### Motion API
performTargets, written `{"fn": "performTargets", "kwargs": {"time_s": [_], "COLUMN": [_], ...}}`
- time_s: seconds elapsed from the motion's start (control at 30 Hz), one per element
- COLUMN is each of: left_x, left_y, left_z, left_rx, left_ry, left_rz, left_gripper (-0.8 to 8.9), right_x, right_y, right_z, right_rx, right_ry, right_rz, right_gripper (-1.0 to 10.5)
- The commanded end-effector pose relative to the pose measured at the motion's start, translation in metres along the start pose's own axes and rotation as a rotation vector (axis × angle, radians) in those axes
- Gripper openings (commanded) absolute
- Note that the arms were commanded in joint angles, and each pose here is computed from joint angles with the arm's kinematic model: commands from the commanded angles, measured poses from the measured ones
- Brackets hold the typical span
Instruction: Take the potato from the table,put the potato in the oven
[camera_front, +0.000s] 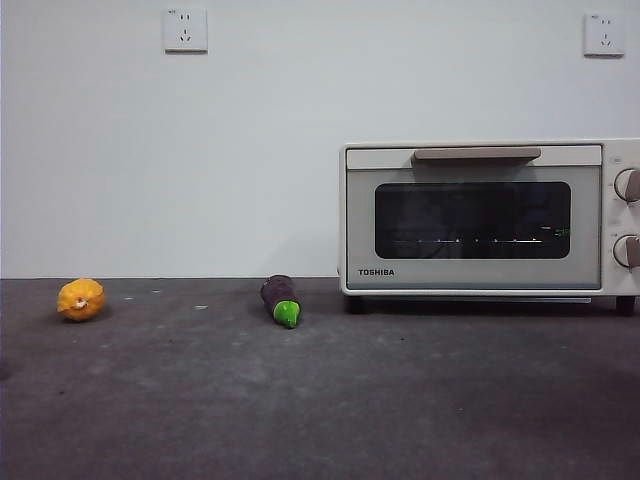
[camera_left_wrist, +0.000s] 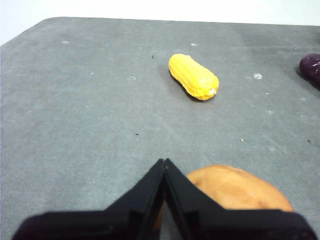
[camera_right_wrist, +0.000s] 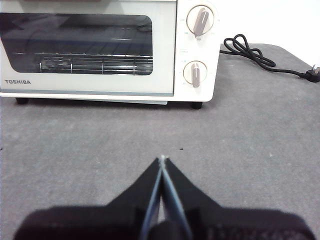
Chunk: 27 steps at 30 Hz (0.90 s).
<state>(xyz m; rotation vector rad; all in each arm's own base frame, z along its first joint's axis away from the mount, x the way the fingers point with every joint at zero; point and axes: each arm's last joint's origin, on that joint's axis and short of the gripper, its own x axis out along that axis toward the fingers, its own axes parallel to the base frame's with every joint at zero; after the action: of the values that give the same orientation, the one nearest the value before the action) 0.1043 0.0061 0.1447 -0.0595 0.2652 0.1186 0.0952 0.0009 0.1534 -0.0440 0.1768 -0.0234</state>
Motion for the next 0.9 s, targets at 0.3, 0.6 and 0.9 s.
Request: {"fn": "performTargets", "kwargs": {"time_s": [0.3,0.6,0.9], "left_x": [-0.001,-0.012,-0.026], "left_y": [-0.001,-0.005,-0.007], "left_z": [0.003,0.037,0.071], "left_rx": [-0.026,-0.087,-0.093], "left_ry": [-0.009,-0.098,-0.192], "left_rz": [-0.036,-0.139,-0.182], "left_gripper": [-0.06,-0.05,-0.04], "right_x": [0.001,-0.005,-0.022], "right_y": [0.001,0.000,0.000], "right_z": [-0.003,0.015,0.052], "right_rx": [0.093,0.165,0.195], "right_ry": [0.002,-0.056,-0.167], "right_rz": [0.023,0.027,0.106], "right_gripper": [0.0,0.0,0.0]}}
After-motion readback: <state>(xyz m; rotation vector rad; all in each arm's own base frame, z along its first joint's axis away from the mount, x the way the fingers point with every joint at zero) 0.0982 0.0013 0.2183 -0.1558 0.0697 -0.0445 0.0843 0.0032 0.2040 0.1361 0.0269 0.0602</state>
